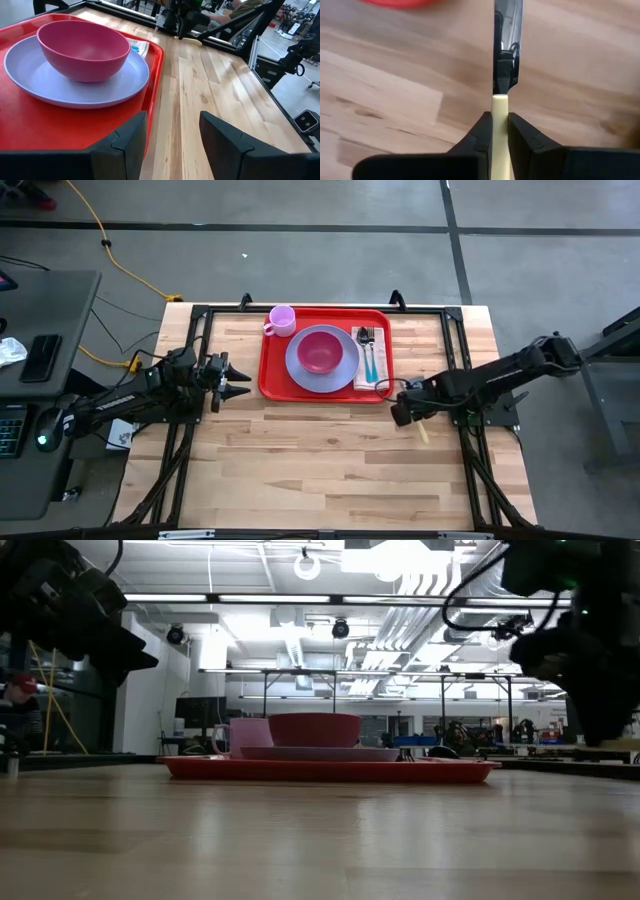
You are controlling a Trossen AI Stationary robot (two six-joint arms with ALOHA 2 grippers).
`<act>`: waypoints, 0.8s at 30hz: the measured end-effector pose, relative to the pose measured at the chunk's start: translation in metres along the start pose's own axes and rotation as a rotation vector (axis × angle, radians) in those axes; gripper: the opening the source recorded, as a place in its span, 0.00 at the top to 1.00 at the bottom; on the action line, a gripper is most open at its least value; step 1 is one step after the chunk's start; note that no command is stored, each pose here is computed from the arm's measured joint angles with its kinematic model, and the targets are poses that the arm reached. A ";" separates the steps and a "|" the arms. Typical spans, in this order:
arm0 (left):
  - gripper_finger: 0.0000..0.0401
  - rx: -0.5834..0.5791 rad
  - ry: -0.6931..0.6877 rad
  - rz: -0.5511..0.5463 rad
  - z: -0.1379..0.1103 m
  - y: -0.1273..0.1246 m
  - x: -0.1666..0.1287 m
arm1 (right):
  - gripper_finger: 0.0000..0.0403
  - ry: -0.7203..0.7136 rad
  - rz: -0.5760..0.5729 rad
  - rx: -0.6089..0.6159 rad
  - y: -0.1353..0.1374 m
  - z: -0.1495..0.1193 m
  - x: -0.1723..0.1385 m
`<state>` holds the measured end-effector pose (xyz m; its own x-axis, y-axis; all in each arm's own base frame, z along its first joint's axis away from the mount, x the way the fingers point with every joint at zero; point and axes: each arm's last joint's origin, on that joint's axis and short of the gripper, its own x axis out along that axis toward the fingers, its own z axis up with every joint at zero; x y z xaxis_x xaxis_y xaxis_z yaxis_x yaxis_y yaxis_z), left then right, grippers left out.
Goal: Set up tray
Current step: Put the knife on the napkin on the tray
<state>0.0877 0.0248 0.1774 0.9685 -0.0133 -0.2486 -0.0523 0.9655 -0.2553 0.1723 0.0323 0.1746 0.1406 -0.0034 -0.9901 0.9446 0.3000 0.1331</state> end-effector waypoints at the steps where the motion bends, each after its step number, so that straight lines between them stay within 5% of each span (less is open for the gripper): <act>1: 0.47 0.000 0.000 0.000 0.000 0.000 0.000 | 0.94 -0.007 0.003 0.004 0.001 0.002 -0.003; 24: 0.47 0.023 0.000 0.000 0.000 0.000 0.000 | 0.93 -0.178 0.112 0.080 -0.004 0.096 -0.036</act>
<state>0.0877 0.0248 0.1774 0.9685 -0.0134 -0.2485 -0.0465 0.9712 -0.2337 0.1923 -0.0603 0.2140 0.2891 -0.1450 -0.9462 0.9398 0.2310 0.2517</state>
